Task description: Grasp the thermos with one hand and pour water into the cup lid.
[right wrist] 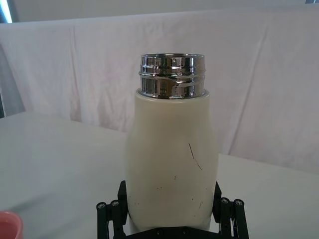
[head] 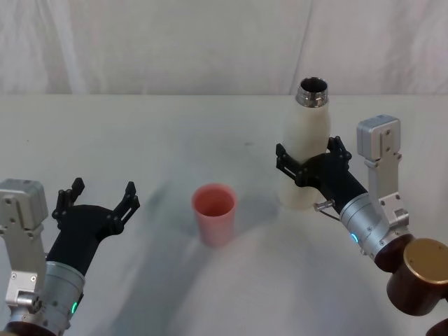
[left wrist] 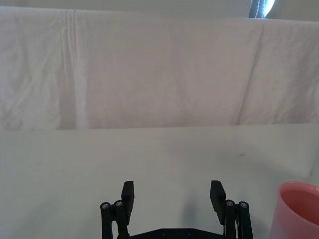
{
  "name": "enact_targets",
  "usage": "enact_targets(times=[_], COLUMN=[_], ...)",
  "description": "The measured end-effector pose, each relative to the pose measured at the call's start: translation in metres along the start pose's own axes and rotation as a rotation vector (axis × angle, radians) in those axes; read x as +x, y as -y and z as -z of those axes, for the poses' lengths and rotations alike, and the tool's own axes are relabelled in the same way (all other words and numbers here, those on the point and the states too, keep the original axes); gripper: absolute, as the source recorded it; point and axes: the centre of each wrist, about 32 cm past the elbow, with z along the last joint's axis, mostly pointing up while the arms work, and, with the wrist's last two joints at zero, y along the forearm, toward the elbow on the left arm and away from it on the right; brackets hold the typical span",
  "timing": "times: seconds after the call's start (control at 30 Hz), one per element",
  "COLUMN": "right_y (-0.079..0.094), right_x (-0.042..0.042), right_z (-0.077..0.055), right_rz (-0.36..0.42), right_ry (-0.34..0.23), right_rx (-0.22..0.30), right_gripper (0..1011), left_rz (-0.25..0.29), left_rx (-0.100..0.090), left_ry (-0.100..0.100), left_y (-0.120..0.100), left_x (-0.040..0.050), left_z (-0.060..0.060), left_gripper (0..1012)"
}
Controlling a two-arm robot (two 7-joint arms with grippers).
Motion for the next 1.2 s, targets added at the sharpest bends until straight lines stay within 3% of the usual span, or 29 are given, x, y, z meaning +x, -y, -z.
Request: enact_targets(times=[0.73, 1.2], right_y=[-0.001, 0.009], right_x=[-0.0002, -0.0007], right_z=[0.0, 0.001], right_rz=[0.003, 0.004], right_ry=[0.002, 0.015], right_rx=[0.003, -0.01], right_gripper=[1001, 1001], left_rz=[0.0, 0.0], left_rx=[0.0, 0.0], left_ry=[0.0, 0.0], left_y=[0.0, 0.0], left_x=[0.0, 0.0], left_z=[0.0, 0.0], left_gripper=[1001, 1001])
